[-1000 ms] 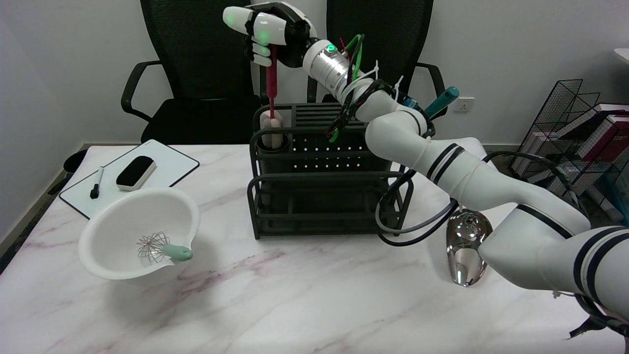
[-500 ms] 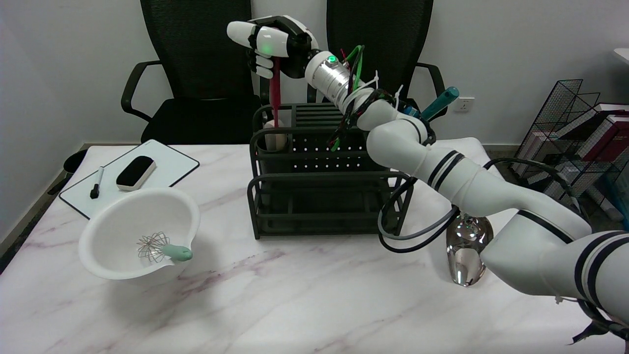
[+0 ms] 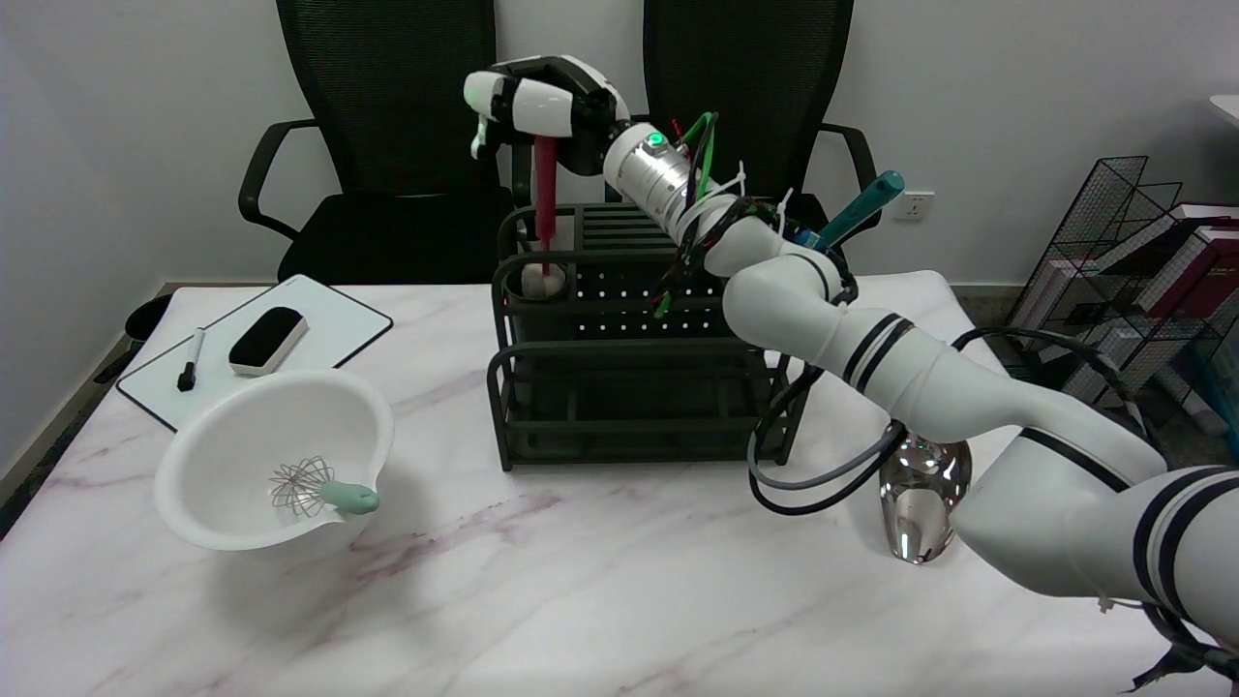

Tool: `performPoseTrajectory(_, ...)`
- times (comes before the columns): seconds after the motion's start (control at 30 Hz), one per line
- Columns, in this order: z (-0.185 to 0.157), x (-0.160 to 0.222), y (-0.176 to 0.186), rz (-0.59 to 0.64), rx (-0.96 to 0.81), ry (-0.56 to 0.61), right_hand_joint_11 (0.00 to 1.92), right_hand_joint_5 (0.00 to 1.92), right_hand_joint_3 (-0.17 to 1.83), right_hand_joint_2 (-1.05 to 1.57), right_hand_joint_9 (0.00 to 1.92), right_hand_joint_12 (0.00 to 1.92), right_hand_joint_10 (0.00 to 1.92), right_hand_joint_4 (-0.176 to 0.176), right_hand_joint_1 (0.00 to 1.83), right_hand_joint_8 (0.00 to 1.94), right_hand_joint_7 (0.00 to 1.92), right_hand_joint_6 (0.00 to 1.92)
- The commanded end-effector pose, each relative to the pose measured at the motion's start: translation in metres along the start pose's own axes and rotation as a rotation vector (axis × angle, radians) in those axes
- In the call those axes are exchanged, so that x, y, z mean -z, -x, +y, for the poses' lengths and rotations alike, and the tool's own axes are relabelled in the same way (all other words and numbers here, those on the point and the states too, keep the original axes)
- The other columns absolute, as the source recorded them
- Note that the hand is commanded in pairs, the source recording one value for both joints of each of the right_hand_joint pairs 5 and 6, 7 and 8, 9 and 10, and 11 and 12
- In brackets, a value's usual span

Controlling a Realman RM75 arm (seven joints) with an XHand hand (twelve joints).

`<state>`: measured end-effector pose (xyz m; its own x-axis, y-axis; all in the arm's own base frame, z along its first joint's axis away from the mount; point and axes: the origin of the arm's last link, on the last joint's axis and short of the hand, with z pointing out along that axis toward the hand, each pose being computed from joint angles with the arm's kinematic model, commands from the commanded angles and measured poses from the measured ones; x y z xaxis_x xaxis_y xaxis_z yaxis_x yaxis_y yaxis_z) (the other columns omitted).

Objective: Place the pink sponge bottle brush into the kitchen storage rack.

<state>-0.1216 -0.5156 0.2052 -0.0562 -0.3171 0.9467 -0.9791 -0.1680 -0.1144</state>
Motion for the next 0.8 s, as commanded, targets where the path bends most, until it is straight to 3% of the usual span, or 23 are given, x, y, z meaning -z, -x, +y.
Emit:
performPoseTrajectory(0.03,0.010,0.012,0.001,0.006,-0.013,-0.025,1.00,0.81,1.14,0.28,1.10,1.00,1.10,0.000,1.25,1.12,1.12,0.81)
performPoseTrajectory(0.13,0.005,0.016,-0.001,0.009,-0.006,-0.064,0.96,0.50,1.02,0.24,0.98,0.96,0.98,0.000,1.25,0.99,0.99,0.50)
performPoseTrajectory(0.2,-0.001,0.019,-0.002,0.010,-0.001,-0.093,0.96,0.44,1.06,0.20,0.94,0.96,0.94,0.000,1.26,0.98,0.98,0.44)
performPoseTrajectory(0.33,-0.017,0.029,-0.010,0.020,0.016,-0.181,0.98,0.45,1.13,0.13,0.86,0.98,0.86,0.000,1.26,0.99,0.99,0.45)
performPoseTrajectory(0.63,-0.052,0.077,-0.041,0.099,0.118,-0.340,0.98,0.54,1.04,0.35,0.90,0.98,0.90,0.000,1.22,1.06,1.06,0.54)
performPoseTrajectory(0.7,-0.049,0.094,-0.044,0.120,0.129,-0.342,1.00,0.59,1.00,0.43,0.97,1.00,0.97,0.000,1.21,1.08,1.08,0.59)
performPoseTrajectory(0.8,-0.049,0.116,-0.045,0.141,0.133,-0.355,1.12,0.84,0.86,0.62,1.31,1.12,1.31,0.000,1.14,1.23,1.23,0.84)
